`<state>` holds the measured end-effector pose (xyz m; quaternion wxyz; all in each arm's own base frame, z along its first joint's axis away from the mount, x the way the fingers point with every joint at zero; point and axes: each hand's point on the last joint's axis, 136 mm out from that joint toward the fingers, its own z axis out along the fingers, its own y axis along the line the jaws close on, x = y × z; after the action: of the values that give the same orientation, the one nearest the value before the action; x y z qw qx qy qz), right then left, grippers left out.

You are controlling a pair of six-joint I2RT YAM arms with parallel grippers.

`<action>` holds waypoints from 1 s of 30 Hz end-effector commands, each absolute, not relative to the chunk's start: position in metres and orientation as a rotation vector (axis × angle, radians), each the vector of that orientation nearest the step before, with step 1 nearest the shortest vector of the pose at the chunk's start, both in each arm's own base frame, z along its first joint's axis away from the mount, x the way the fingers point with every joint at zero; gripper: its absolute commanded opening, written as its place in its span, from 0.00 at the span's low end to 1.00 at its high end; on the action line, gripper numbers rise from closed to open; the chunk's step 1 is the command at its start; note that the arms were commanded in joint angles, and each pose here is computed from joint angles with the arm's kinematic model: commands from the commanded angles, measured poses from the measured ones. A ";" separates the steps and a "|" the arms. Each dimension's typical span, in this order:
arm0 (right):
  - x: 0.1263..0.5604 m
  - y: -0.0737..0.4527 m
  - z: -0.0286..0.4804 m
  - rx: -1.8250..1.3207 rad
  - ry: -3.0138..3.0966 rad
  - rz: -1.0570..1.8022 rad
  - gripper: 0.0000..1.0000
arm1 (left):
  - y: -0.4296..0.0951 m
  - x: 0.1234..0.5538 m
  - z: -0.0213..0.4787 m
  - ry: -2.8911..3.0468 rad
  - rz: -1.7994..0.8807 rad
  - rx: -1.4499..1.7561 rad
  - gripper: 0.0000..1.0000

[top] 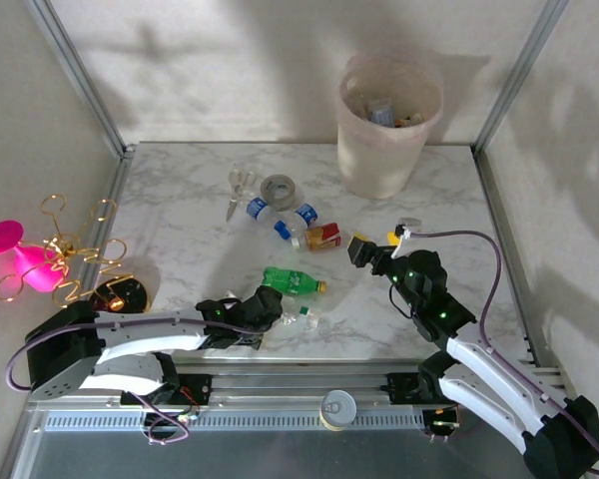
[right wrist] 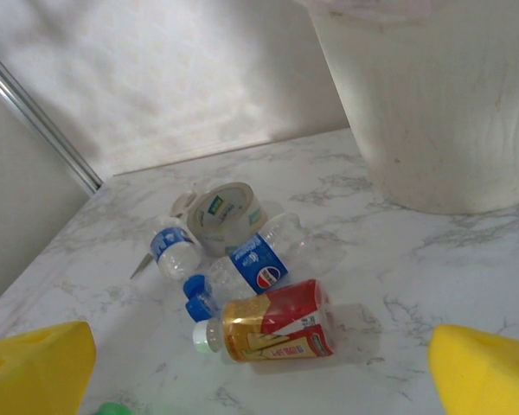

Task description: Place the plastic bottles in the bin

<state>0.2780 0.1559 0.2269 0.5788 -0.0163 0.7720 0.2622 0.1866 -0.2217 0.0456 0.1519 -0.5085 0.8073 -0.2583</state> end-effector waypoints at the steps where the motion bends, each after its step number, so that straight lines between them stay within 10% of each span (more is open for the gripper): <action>1: 0.280 0.158 0.224 -0.035 1.814 0.611 0.99 | -0.212 0.193 0.035 2.310 -0.633 -1.509 0.91; 9: 0.281 0.156 0.218 -0.035 1.838 0.580 0.99 | -0.222 0.213 0.022 2.402 -0.543 -1.443 0.81; 19: 0.284 0.156 0.226 -0.063 1.830 0.548 0.99 | -0.223 0.229 0.027 2.383 -0.531 -1.404 0.42; 30: 0.278 0.181 0.234 -0.224 1.818 0.634 0.99 | -0.220 0.267 0.103 2.175 -0.638 -1.189 0.32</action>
<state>0.2803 0.1675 0.2078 0.5500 -0.0620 0.7964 0.2438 0.2427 -0.2263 0.0590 0.2089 -0.4600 0.8349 -0.2185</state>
